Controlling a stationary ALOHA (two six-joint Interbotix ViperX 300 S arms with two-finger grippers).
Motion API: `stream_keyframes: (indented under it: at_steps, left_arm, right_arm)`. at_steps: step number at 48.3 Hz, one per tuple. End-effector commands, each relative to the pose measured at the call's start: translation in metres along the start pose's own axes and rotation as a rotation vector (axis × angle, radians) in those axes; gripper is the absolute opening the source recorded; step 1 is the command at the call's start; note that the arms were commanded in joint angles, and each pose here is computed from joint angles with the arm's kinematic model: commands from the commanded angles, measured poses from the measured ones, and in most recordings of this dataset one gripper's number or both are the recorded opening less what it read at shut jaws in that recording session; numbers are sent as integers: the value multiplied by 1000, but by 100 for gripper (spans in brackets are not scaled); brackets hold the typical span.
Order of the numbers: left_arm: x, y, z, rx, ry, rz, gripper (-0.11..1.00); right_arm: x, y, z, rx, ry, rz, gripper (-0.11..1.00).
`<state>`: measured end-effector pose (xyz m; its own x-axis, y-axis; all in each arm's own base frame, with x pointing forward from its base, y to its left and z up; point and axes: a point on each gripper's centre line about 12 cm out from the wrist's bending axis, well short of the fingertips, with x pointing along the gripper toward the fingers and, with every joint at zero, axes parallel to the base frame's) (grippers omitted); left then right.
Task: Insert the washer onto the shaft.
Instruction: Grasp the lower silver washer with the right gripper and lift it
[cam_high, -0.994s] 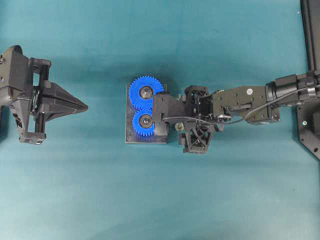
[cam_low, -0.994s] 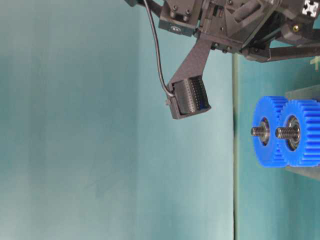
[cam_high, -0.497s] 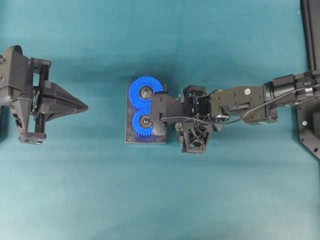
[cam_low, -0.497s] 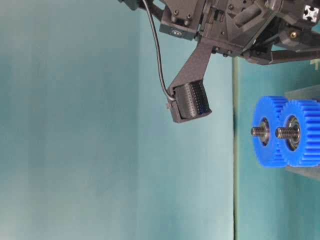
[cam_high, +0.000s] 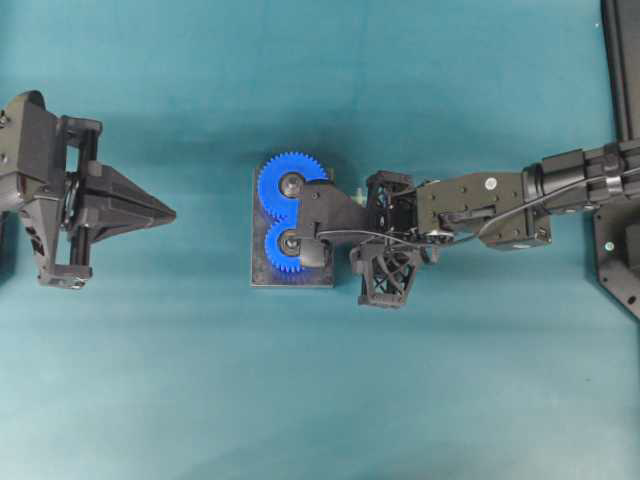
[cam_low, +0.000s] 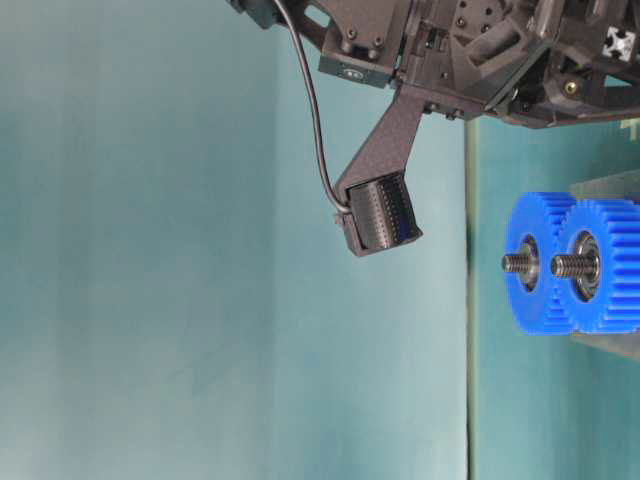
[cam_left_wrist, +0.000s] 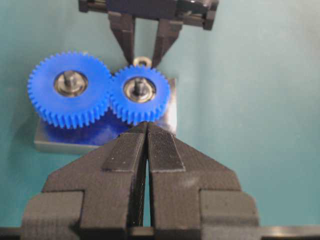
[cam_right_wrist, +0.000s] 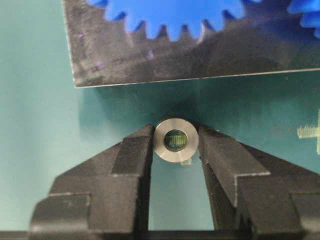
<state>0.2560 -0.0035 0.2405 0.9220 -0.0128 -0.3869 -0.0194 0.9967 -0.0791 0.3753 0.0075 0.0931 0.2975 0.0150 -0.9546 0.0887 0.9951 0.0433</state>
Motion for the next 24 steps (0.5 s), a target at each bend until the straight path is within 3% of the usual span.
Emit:
stream_keyframes:
  at_steps: [1, 15, 24]
  left_arm:
    - [0, -1, 10, 2, -30, -4, -1]
    - [0, -1, 11, -1, -33, -4, -1]
    - [-1, -2, 16, 2, -56, -7, -1]
  right_arm:
    - [-4, -1, 1, 15, 4, -1, 31]
    - [-45, 1, 14, 14, -49, 6, 31]
    - [-83, 3, 38, -2, -117, 4, 31]
